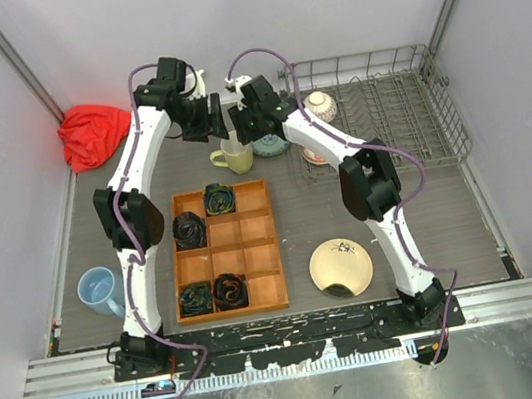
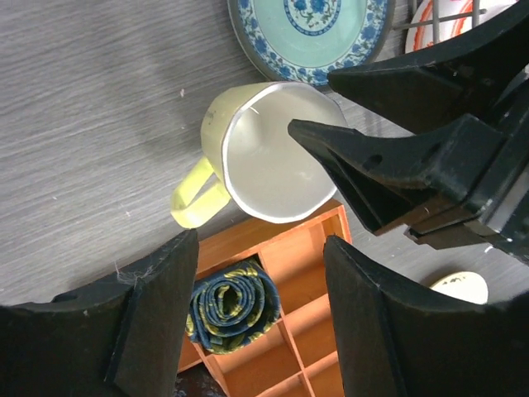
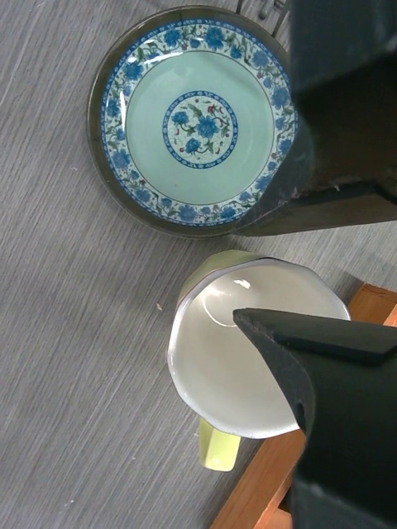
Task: Load the mixed dishes into the dish rack
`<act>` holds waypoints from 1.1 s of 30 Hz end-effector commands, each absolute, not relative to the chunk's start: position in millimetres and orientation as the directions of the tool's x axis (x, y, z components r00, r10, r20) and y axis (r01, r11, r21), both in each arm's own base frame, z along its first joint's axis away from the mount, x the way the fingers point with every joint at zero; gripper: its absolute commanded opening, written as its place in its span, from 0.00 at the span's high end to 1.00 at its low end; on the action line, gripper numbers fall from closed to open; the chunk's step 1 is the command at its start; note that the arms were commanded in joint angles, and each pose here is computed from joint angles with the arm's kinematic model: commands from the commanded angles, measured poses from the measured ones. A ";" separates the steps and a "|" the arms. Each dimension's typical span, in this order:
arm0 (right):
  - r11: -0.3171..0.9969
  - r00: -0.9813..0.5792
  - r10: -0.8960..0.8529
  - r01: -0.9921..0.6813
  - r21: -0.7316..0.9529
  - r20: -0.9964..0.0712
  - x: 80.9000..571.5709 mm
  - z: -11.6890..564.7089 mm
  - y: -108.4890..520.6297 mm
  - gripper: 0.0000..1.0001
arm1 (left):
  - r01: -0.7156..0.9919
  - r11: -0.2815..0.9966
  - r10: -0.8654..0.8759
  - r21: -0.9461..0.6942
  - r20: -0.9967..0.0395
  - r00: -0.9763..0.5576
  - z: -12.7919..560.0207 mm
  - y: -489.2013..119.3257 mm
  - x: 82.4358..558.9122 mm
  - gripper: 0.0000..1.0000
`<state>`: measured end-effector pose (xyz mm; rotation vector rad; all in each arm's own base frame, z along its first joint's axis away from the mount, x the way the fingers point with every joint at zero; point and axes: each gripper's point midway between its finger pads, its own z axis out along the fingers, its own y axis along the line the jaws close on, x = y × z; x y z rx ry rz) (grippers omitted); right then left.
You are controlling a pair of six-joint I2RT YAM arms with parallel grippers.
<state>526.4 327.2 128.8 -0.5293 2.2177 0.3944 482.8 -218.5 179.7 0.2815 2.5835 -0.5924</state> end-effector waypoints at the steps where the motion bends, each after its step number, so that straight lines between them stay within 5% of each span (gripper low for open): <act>1: 0.851 -0.482 -0.129 -0.503 0.153 -0.867 538.4 206.9 333.5 0.51 | 0.326 0.903 0.123 -0.281 -0.559 -0.820 189.3 -212.0 499.2 0.32; 18: 0.849 -0.468 0.125 -0.406 0.339 -0.875 538.6 270.6 275.4 0.39 | 0.468 0.852 0.244 -0.234 -0.614 -0.751 163.6 -220.7 523.9 0.42; 33: 0.866 -0.493 0.158 -0.348 0.360 -0.856 517.7 272.6 244.0 0.38 | 0.522 0.822 0.292 -0.227 -0.618 -0.730 136.0 -225.6 535.6 0.45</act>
